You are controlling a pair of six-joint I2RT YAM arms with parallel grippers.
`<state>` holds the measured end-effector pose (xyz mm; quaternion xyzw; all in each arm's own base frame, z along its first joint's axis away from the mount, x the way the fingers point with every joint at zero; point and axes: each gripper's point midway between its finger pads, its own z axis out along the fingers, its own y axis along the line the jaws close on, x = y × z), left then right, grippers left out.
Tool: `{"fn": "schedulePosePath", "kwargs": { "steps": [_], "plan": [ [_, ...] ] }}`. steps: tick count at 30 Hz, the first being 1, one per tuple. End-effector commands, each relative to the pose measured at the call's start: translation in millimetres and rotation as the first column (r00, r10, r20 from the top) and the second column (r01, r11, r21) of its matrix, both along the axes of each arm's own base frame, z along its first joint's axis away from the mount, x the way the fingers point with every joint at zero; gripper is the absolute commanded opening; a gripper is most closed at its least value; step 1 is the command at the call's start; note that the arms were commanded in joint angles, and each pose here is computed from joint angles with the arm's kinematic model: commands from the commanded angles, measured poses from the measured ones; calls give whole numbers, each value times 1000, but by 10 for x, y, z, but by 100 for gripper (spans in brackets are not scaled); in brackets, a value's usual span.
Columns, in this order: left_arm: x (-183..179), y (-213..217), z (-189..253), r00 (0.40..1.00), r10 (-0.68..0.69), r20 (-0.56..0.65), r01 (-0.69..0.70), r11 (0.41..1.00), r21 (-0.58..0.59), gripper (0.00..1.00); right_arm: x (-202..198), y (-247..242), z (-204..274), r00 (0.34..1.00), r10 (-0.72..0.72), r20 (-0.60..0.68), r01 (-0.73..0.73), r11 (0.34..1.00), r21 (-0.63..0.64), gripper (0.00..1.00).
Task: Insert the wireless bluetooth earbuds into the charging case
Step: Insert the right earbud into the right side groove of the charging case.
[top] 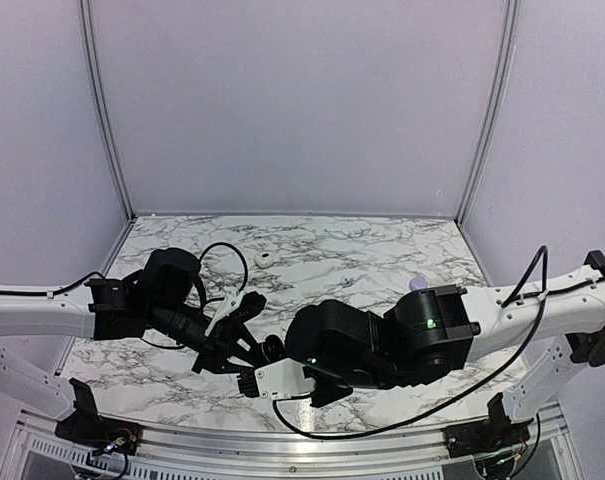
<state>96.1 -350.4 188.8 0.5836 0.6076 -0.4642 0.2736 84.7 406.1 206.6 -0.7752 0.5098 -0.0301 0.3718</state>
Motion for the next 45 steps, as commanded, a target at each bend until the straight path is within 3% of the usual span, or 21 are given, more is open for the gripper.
{"fn": "schedulePosePath", "kwargs": {
  "steps": [1,16,23,29,45],
  "plan": [
    [-12,-108,330,997,-39,65,46,994,-102,0,-147,178,113,998,59,-34,-57,997,54,3],
    [-15,-103,476,997,-18,73,30,986,-163,0,-81,228,128,1000,24,2,-24,998,53,4],
    [-23,-93,503,997,-18,78,31,984,-173,0,-29,258,204,1000,-3,23,1,997,80,11],
    [-13,-68,505,996,0,85,16,982,-187,0,35,257,328,998,-40,45,34,992,124,24],
    [27,-33,500,996,27,87,-9,980,-200,0,89,334,783,993,-36,112,5,964,266,39]
  ]
}}
